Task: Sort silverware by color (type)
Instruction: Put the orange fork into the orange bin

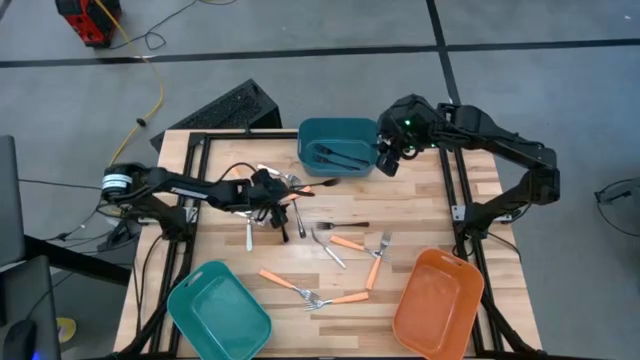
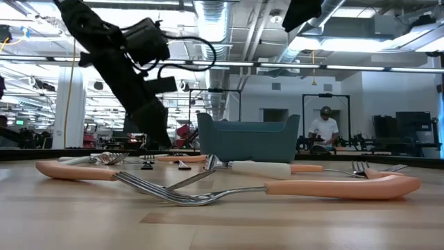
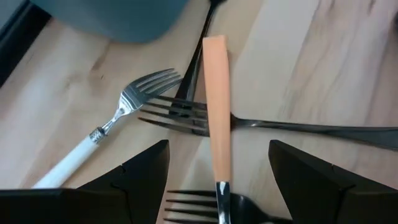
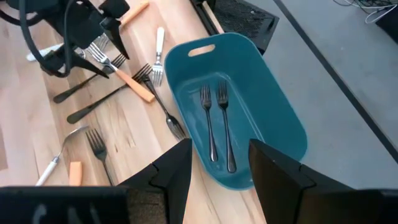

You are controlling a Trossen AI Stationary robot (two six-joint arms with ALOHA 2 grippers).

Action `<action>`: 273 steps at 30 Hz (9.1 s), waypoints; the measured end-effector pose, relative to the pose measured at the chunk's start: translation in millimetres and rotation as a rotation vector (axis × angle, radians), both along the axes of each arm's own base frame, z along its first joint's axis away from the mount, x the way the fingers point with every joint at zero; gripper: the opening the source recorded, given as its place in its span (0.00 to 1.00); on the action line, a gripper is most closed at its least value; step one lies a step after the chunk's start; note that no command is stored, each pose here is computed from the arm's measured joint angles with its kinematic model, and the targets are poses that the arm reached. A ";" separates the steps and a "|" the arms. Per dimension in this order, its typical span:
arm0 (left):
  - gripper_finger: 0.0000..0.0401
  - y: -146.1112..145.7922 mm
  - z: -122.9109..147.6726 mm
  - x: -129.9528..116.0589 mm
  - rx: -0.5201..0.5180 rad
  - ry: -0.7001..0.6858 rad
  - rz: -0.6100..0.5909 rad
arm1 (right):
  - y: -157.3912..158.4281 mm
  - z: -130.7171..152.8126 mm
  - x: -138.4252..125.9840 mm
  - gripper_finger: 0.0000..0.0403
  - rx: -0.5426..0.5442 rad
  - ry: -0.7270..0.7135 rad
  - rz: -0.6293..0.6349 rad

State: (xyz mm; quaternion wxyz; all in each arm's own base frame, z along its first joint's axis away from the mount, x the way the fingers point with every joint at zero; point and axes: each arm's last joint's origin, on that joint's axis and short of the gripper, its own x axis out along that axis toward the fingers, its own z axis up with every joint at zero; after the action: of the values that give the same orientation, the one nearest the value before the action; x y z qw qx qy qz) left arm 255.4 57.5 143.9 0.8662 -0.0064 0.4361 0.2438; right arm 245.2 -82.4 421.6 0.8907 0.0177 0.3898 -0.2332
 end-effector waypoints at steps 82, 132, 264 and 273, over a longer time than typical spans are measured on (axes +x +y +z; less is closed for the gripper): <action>0.05 -82.5 130.1 -53.6 0.063 -1.049 -0.467 | 121.6 -144.9 16.7 0.55 -0.218 -0.838 0.426; 0.06 -89.2 98.2 -15.1 0.100 -1.007 -0.521 | 115.1 -138.0 129.0 0.20 -0.128 -0.819 0.586; 0.54 -85.8 90.3 -14.7 0.079 -0.933 -0.395 | 361.8 -234.5 -62.1 0.21 -0.005 0.923 0.559; 0.54 -85.8 90.2 -14.7 0.085 -0.929 -0.397 | 366.3 -235.9 -60.2 0.25 0.019 0.901 0.623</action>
State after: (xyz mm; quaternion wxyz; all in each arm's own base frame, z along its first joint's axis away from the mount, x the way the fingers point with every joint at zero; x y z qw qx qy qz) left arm 240.7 -28.3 234.1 0.9979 0.0042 -0.0131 0.0634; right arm 185.0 283.9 185.7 0.6624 -0.1921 0.7216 0.0605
